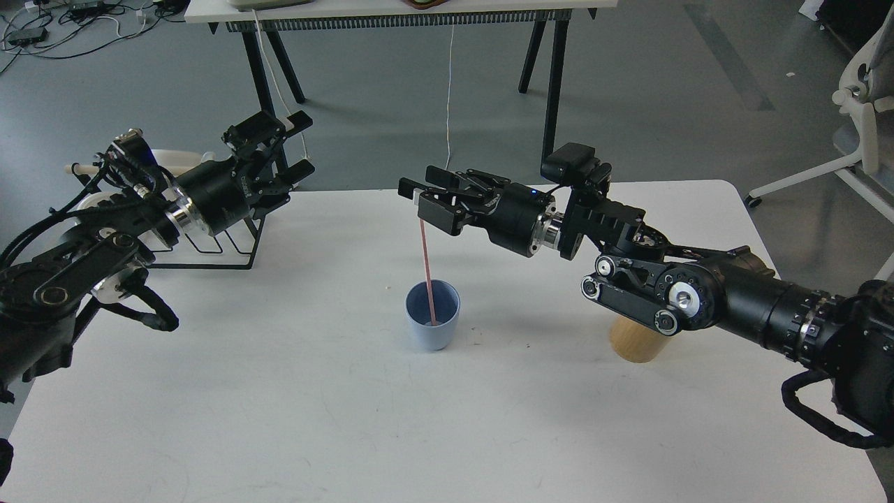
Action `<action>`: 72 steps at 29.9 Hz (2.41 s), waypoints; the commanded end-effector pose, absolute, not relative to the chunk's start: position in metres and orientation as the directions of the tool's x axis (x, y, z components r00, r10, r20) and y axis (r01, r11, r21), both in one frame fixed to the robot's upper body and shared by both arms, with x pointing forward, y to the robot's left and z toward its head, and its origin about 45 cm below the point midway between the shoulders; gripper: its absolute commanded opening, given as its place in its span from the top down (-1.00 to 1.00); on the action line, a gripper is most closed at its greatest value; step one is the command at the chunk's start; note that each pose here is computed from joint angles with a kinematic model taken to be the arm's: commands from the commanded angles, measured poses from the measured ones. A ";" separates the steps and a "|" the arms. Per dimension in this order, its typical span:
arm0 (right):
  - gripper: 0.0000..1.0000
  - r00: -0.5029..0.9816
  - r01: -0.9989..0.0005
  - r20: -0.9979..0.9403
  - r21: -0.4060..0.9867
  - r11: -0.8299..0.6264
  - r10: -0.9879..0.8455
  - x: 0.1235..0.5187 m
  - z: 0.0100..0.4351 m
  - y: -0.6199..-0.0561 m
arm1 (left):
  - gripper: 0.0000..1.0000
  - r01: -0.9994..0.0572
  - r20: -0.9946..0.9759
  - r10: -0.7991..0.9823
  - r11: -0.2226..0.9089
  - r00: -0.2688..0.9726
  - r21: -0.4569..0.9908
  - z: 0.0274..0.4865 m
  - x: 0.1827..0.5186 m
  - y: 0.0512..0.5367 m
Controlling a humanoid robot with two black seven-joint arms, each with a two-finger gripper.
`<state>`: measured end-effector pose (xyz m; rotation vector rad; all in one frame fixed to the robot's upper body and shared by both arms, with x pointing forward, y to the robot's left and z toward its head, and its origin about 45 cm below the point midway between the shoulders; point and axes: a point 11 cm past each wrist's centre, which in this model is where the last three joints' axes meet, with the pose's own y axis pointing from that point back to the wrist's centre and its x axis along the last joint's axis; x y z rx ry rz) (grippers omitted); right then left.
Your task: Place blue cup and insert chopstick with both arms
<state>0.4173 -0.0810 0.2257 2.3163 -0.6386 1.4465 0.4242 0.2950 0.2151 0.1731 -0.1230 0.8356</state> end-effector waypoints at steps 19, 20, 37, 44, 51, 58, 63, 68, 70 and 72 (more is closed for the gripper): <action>-0.78 0.429 -0.866 0.157 -0.208 -0.455 -0.889 0.440 0.297 -0.243 | -0.93 -0.797 0.155 0.787 0.604 0.597 0.001 0.245 0.428 0.320; -0.85 0.459 -0.861 0.096 -0.198 -0.469 -0.883 0.436 0.296 -0.249 | -0.93 -0.804 0.149 0.796 0.594 0.586 -0.011 0.247 0.428 0.324; -0.98 0.506 -0.860 -0.130 -0.147 -0.488 -0.853 0.421 0.267 -0.274 | -0.93 -0.870 -0.004 0.877 0.476 0.480 -0.126 0.254 0.424 0.353; -0.98 0.498 -0.865 -0.141 -0.153 -0.478 -0.856 0.423 0.266 -0.268 | -0.95 -0.869 -0.013 0.874 0.480 0.485 -0.118 0.248 0.423 0.349; -0.98 0.486 -0.872 -0.138 -0.150 -0.467 -0.863 0.424 0.264 -0.269 | -0.95 -0.870 -0.010 0.875 0.479 0.483 -0.116 0.248 0.423 0.350; -0.98 0.472 -0.879 -0.135 -0.149 -0.453 -0.871 0.424 0.264 -0.270 | -0.96 -0.872 -0.016 0.876 0.478 0.482 -0.105 0.243 0.420 0.351; -0.98 0.375 -0.922 -0.116 -0.148 -0.357 -0.920 0.430 0.262 -0.272 | -0.96 -0.872 -0.017 0.876 0.478 0.482 -0.104 0.242 0.420 0.351; -0.98 0.375 -0.922 -0.120 -0.146 -0.358 -0.919 0.430 0.261 -0.269 | -0.96 -0.872 -0.017 0.875 0.479 0.483 -0.105 0.242 0.420 0.350; -0.98 0.373 -0.923 -0.123 -0.146 -0.355 -0.919 0.430 0.260 -0.269 | -0.96 -0.871 -0.016 0.875 0.479 0.484 -0.106 0.243 0.420 0.350; -0.98 0.375 -0.923 -0.125 -0.146 -0.357 -0.918 0.430 0.260 -0.268 | -0.96 -0.871 -0.016 0.875 0.480 0.484 -0.108 0.244 0.421 0.350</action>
